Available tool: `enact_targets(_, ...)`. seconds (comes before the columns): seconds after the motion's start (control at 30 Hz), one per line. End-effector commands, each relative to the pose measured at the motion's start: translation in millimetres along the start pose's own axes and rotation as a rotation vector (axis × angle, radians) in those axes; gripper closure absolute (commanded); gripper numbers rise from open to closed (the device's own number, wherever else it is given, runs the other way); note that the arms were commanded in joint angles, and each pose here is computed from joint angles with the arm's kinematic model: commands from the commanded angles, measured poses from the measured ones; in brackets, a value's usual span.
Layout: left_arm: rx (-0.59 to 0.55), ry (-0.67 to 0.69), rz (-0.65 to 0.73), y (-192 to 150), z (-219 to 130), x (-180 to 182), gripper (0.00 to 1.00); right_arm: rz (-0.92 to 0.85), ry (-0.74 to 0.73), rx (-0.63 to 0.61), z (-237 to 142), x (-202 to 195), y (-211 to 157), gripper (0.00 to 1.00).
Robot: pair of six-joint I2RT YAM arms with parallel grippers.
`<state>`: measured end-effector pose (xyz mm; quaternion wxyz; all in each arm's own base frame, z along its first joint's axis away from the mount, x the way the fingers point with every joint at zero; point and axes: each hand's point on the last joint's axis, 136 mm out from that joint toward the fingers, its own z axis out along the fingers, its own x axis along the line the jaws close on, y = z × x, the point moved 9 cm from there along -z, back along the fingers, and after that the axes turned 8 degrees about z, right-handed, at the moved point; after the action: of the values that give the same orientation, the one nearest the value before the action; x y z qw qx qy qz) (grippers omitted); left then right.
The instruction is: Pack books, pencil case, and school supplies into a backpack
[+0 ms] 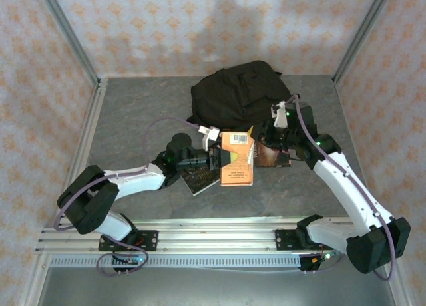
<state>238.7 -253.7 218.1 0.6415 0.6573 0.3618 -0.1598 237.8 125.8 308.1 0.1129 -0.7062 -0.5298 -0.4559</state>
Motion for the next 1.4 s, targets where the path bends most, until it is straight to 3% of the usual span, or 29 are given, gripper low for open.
enact_targets(0.0, -0.070, -0.010, 0.062, 15, -11, -18, 1.00, 0.000, -0.123, -0.110, -8, -9, 9, 0.27)
enact_targets(0.07, -0.082, -0.021, 0.059, 18, -14, -24, 1.00, 0.008, -0.089, -0.092, -6, -12, 4, 0.04)
enact_targets(0.1, -0.088, -0.028, 0.058, 20, -15, -27, 1.00, 0.010, -0.052, -0.071, -3, -12, 1, 0.00)
enact_targets(0.33, -0.094, -0.083, 0.054, 28, -24, -48, 1.00, 0.030, 0.247, 0.097, 15, -9, -18, 0.01)
enact_targets(0.5, -0.065, -0.100, 0.054, 26, -21, -57, 1.00, 0.036, 0.400, 0.122, 13, -1, -22, 0.24)
enact_targets(0.63, -0.063, -0.091, 0.032, 28, -17, -56, 1.00, 0.046, 0.515, 0.157, 11, 6, -26, 0.35)
enact_targets(0.8, -0.078, -0.092, -0.004, 37, -14, -59, 1.00, 0.026, 0.521, 0.151, 3, 3, -35, 0.09)
enact_targets(1.2, -0.089, -0.095, -0.029, 42, -13, -61, 1.00, 0.032, 0.585, 0.109, -12, -5, -52, 0.00)
enact_targets(1.27, -0.089, -0.100, -0.032, 41, -13, -61, 1.00, 0.029, 0.590, 0.097, -15, -4, -53, 0.07)
enact_targets(1.33, -0.087, -0.107, -0.031, 42, -13, -62, 1.00, 0.032, 0.590, 0.090, -15, -3, -52, 0.23)
enact_targets(1.37, -0.085, -0.109, -0.034, 42, -12, -62, 1.00, 0.034, 0.593, 0.086, -16, -3, -52, 0.36)
